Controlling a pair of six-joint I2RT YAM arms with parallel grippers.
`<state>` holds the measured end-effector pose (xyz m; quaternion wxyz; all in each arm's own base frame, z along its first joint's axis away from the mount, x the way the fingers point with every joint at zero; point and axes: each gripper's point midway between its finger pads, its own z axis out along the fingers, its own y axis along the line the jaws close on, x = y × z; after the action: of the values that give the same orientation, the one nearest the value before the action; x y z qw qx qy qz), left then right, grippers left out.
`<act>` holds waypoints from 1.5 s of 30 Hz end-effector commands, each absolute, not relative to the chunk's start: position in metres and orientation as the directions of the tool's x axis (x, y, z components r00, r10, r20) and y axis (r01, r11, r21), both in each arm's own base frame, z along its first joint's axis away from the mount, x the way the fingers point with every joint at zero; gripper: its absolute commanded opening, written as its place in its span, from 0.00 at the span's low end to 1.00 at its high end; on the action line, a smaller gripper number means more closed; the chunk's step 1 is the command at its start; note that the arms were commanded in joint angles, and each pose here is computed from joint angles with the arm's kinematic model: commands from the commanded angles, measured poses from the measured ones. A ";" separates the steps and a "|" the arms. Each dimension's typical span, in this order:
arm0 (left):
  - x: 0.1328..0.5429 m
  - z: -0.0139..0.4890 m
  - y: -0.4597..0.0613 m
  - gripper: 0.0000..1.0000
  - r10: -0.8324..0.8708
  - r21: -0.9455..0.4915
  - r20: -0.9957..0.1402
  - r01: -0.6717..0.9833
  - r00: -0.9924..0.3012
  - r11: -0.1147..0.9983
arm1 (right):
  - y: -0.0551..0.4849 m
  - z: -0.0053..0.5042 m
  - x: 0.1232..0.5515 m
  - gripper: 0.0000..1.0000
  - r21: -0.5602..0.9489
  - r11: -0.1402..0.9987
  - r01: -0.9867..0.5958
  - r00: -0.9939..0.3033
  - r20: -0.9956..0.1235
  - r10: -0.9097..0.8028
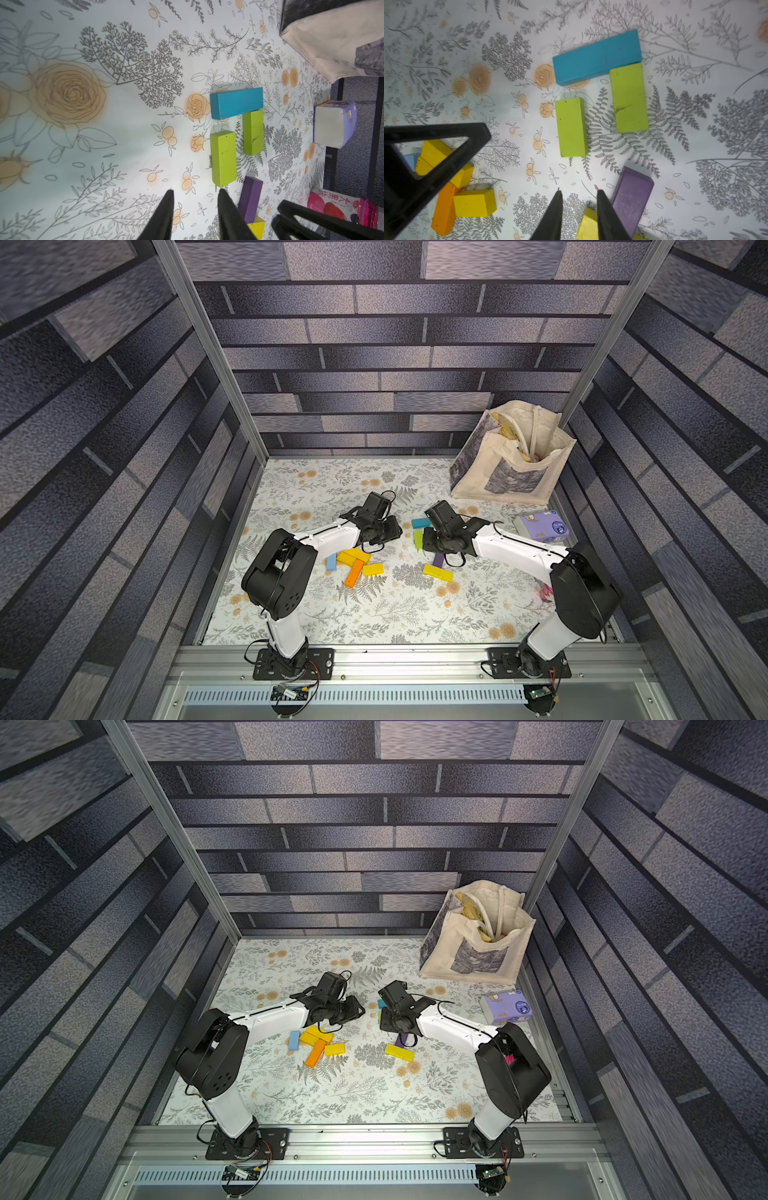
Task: Assemble the letter p with building blocks
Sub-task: Assemble the building block at the center of the board.
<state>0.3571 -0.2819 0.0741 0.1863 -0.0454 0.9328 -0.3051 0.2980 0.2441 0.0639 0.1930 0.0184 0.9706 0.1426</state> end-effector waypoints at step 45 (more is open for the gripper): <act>0.365 0.026 -0.329 0.00 -0.155 -0.633 -0.189 0.000 -0.970 0.774 | 0.236 -0.011 0.305 0.00 0.496 0.806 0.322 -0.889 -0.133 0.437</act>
<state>0.3666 -0.3234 0.0282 0.1256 -0.0389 0.9343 -0.3313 0.3245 0.2620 0.0195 0.1537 0.1787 0.9267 0.2929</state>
